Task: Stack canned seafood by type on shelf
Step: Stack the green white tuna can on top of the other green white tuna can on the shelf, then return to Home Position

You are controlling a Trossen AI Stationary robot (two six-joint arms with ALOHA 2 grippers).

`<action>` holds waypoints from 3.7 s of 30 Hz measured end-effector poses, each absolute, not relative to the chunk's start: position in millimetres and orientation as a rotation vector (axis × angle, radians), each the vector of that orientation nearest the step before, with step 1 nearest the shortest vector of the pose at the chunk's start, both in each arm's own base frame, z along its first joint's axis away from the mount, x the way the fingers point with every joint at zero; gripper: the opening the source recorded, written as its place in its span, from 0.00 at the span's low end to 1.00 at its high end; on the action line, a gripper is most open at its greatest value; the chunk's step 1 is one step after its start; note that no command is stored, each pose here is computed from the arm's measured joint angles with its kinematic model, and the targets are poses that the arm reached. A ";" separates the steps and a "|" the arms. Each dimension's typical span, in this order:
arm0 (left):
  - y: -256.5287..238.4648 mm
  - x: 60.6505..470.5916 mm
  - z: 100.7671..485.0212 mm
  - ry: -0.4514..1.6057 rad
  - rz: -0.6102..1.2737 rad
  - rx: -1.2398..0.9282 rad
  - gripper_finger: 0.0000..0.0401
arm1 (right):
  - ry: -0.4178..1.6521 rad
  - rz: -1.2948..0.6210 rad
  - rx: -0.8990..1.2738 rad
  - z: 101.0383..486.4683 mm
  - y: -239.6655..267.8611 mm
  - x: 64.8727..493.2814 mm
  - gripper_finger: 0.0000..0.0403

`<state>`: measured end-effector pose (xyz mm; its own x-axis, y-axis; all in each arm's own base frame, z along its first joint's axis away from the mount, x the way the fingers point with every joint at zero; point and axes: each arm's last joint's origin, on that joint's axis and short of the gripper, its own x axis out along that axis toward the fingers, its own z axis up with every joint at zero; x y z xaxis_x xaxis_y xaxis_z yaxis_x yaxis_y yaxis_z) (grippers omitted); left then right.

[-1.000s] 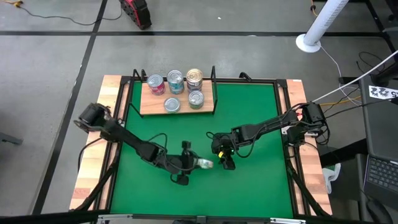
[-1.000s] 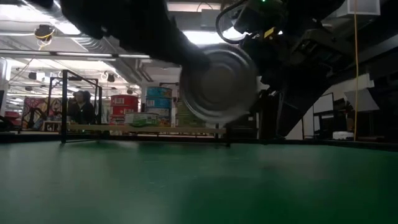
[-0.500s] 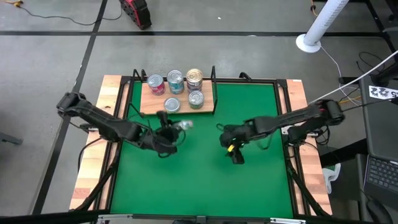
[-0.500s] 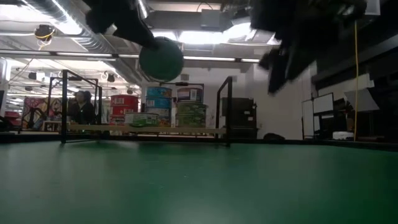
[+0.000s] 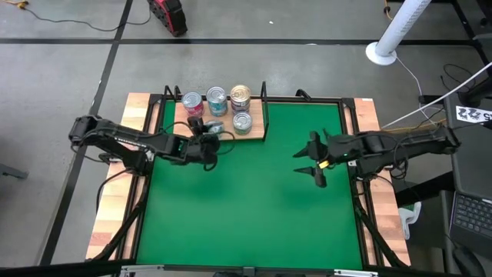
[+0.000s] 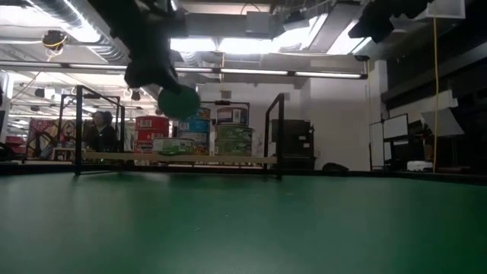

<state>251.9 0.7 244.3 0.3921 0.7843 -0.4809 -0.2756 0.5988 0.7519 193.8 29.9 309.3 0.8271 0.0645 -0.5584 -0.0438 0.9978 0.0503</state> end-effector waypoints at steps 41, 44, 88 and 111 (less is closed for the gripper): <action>33.1 263.0 185.1 1.192 0.648 0.707 0.59 | 0.256 0.106 0.162 214.0 25.3 159.8 0.59; 38.4 264.4 184.8 1.183 0.620 0.657 0.59 | 0.227 0.108 0.164 218.0 24.7 156.4 0.59; 26.3 276.5 352.5 1.088 0.594 0.382 0.60 | 0.154 0.133 0.161 229.1 23.8 147.6 0.59; 12.2 89.9 315.8 0.170 0.357 -0.058 0.60 | 0.023 0.081 0.022 245.2 18.7 128.5 0.08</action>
<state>89.9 12.2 315.8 0.9230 0.3426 -0.1753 -0.3523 0.9355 -0.0267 128.5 18.7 245.2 0.9964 0.0813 -0.0222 -0.0808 0.9965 0.0233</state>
